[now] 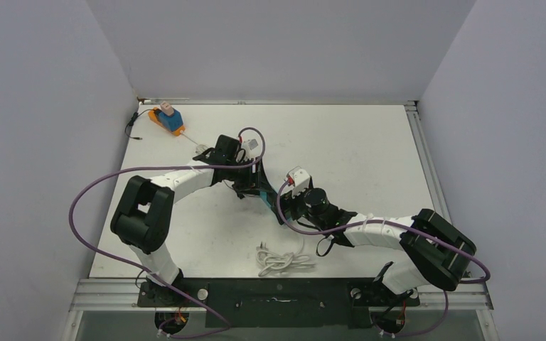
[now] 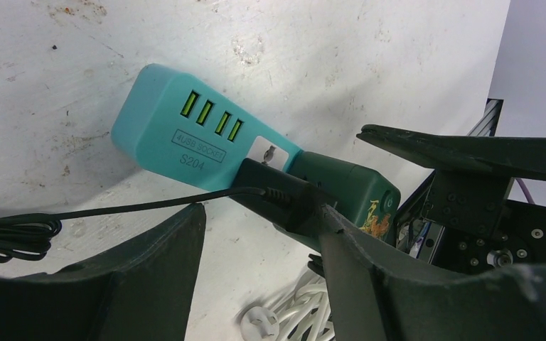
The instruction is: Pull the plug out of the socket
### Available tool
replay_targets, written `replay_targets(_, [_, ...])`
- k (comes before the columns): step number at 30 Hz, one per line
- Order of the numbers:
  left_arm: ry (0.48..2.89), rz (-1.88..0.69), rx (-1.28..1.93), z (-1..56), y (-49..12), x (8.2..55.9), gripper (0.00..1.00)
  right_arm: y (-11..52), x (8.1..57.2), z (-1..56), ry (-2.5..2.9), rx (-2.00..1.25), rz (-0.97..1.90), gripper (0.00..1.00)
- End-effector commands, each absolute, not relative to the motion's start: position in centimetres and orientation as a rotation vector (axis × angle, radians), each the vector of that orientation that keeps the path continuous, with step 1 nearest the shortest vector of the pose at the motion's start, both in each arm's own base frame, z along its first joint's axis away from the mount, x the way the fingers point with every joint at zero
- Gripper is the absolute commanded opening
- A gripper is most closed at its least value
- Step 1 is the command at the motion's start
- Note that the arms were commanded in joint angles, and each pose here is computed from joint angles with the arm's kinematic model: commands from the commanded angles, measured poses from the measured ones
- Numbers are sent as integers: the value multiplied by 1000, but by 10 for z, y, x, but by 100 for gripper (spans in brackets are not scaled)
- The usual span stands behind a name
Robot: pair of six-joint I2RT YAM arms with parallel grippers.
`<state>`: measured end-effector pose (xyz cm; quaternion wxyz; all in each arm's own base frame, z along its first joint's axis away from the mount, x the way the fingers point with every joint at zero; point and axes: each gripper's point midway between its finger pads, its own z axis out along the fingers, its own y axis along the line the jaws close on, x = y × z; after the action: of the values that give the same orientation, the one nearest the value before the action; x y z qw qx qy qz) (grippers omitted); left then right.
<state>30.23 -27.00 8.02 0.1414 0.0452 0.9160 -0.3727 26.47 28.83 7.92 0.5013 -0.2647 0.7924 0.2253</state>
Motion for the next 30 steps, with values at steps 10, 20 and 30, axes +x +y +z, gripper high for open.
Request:
replay_targets(10, [2611, -1122, 159, 85, -281, 307, 50, 300, 267, 99, 1850, -640, 517, 86])
replay_targets(20, [2624, -1122, 167, 81, -284, 304, 45, 300, 265, 98, 1851, -651, 499, 80])
replay_targets(30, [2641, -1114, 155, 76, -284, 303, 35, 300, 265, 101, 1844, -651, 498, 72])
